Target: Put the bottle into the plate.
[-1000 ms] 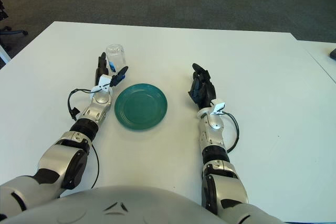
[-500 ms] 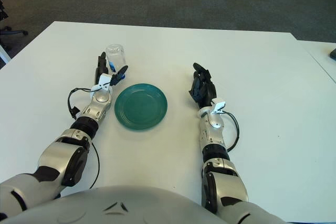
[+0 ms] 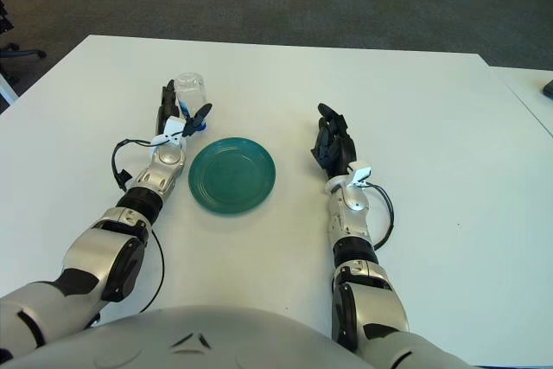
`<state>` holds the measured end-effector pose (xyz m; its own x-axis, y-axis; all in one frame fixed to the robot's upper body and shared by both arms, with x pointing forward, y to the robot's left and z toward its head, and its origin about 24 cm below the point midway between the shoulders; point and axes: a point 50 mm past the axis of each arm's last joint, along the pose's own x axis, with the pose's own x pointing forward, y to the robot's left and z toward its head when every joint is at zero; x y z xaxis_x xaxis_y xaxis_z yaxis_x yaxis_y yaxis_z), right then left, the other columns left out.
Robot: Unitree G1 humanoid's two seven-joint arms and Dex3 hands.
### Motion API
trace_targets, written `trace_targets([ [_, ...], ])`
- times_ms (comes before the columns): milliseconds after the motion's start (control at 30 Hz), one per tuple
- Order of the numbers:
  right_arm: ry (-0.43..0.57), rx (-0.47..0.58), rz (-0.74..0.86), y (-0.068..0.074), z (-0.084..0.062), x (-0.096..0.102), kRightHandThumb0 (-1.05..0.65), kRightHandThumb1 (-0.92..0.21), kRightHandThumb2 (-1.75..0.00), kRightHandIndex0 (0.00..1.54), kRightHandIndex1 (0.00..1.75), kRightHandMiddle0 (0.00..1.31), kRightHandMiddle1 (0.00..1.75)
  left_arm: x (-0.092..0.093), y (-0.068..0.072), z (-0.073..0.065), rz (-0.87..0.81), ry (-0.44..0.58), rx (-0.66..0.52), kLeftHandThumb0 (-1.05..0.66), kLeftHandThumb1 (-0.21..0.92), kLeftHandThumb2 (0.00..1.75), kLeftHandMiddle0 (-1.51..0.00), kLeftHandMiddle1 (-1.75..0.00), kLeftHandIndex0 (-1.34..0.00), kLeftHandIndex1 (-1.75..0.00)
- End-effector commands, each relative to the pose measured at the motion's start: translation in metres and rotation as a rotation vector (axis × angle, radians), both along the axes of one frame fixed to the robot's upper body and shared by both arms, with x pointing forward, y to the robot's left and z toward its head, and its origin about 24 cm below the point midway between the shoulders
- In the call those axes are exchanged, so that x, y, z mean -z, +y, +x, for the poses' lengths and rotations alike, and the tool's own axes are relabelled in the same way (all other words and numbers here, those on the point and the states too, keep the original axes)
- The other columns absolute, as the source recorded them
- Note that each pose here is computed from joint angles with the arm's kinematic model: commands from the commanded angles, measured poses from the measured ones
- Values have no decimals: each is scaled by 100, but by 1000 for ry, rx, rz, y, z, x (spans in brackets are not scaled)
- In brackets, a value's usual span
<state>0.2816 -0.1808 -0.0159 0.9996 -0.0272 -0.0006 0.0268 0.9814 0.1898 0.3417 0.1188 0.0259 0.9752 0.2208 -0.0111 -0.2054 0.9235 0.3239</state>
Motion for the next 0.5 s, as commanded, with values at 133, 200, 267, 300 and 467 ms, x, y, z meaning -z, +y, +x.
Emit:
trace_targets([
  [133,276,34,84,4,-47,58,-84,-92,-75,30,1,0,59,-9,2,8,37,-16,4,-105,92,19,-17,-2,0,-52],
  [200,273,36,87,5,-47,57,-84,-92,-74,30,1,0,60,-9,2,9,42,-12,9,-105,92,19,-17,-2,0,-53],
  [267,270,37,90,5,-47,57,-84,-92,-74,30,1,0,60,-10,1,10,45,-7,15,-105,92,20,-18,-2,0,-56],
  [300,269,38,90,6,-47,57,-83,-92,-74,30,1,0,60,-10,1,10,46,-6,16,-105,92,20,-19,-2,0,-58],
  [467,262,37,91,7,-48,57,-83,-92,-75,30,1,0,59,-12,0,15,52,4,31,-105,92,19,-23,-4,0,-68],
])
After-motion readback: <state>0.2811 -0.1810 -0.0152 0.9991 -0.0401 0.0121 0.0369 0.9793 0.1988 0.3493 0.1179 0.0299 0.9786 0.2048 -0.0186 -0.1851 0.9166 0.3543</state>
